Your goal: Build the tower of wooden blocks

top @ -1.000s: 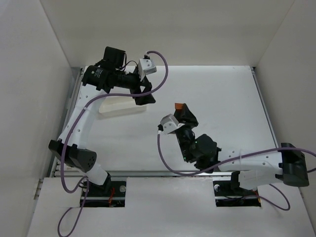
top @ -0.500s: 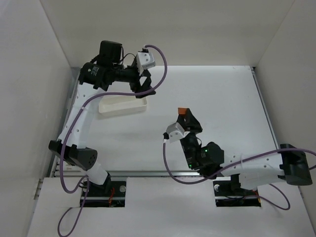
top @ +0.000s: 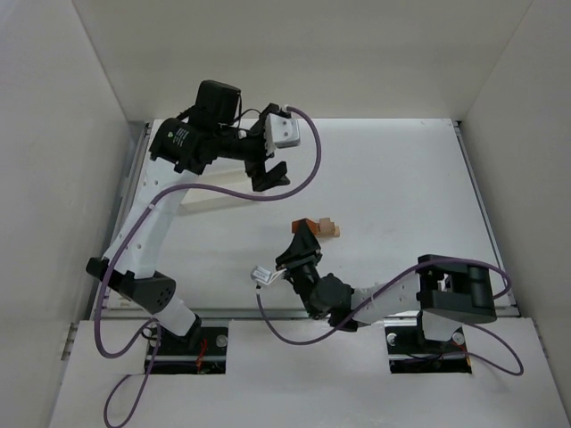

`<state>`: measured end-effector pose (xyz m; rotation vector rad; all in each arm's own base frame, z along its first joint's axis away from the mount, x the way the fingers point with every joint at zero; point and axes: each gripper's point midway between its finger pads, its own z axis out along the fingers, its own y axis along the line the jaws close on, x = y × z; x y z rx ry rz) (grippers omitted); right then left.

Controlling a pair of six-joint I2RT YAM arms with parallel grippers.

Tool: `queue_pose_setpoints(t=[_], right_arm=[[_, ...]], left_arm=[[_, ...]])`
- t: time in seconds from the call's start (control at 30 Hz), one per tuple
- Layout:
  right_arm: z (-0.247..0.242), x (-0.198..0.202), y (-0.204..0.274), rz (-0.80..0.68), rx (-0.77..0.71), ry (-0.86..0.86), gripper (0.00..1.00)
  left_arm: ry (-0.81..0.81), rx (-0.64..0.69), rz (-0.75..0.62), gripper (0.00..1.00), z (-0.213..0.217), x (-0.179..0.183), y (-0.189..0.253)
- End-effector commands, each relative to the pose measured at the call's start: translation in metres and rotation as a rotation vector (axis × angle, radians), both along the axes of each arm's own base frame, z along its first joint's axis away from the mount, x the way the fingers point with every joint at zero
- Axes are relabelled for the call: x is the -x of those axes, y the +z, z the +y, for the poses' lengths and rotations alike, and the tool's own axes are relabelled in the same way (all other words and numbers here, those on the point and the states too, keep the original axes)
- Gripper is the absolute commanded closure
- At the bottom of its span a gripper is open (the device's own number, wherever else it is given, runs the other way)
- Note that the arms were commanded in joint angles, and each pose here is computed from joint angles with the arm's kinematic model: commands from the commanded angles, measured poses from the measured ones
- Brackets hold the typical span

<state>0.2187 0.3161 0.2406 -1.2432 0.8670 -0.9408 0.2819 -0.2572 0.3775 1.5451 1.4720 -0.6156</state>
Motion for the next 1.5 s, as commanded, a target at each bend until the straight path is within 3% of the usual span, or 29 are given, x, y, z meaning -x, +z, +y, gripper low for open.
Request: queue_pose_setpoints(t=[0.0,0.17,0.3,0.47,0.5,0.57,0.6,0.63,0.67,0.73,0.87,1.1,1.23,1.37,1.47], right_arm=[[-0.047,0.004,0.075,-0.099,-0.567,-0.029,1.0],[-0.048,0.005,0.077,-0.108,-0.539,-0.037,1.0],[-0.053,0.005,0.084,-0.107,-0.57,-0.046,1.0],[-0.078,-0.012,0.086,0.003,-0.853,-0.155,1.0],[-0.086,-0.015,0.091,0.042,-1.017,-0.153,1.0],[-0.086,-0.021,0.095,0.11,-1.052,-0.187,1.0],[-0.08,-0.021,0.102,0.149,-1.062,-0.153,1.0],[-0.081,-0.017,0.125,0.246,-1.349,-0.041,1.0],[-0.059,-0.018,0.109,0.394,-1.158,0.031,1.0],[-0.067,-0.01,0.162,0.545,-1.476,0.222,1.0],[-0.067,0.008,0.186,0.695,-1.562,0.397,1.0],[-0.078,-0.001,0.217,0.735,-1.861,0.411,1.0],[-0.043,-0.016,0.23,0.846,-1.902,0.448,1.0],[-0.049,-0.024,0.255,0.904,-2.064,0.553,1.0],[-0.05,-0.027,0.261,0.958,-2.099,0.603,1.0]], left_arm=[[-0.087,-0.067,-0.011,0.12,-0.001,0.032,-0.007],[-0.119,-0.157,0.083,0.12,-0.007,0.042,-0.06],[-0.064,-0.125,0.017,0.12,-0.009,0.029,-0.054],[-0.01,-0.065,0.03,0.12,-0.009,0.023,-0.034],[0.0,-0.038,0.029,0.12,-0.009,0.02,-0.028],[0.054,0.021,0.052,0.12,-0.005,0.01,-0.015],[0.067,0.046,0.056,0.12,-0.005,0.007,-0.009],[0.087,0.067,0.054,0.12,-0.003,0.004,-0.002],[0.105,0.108,0.067,0.12,-0.003,0.004,0.008],[0.121,0.153,0.059,0.12,-0.001,0.004,0.025],[0.138,0.222,0.041,0.12,0.005,0.008,0.047],[0.254,0.22,0.043,0.12,0.011,0.007,0.024],[0.319,0.346,-0.112,0.11,0.001,0.004,0.058],[0.39,0.368,-0.248,0.11,0.013,-0.005,0.069],[0.385,0.401,-0.359,0.09,0.021,0.005,0.079]])
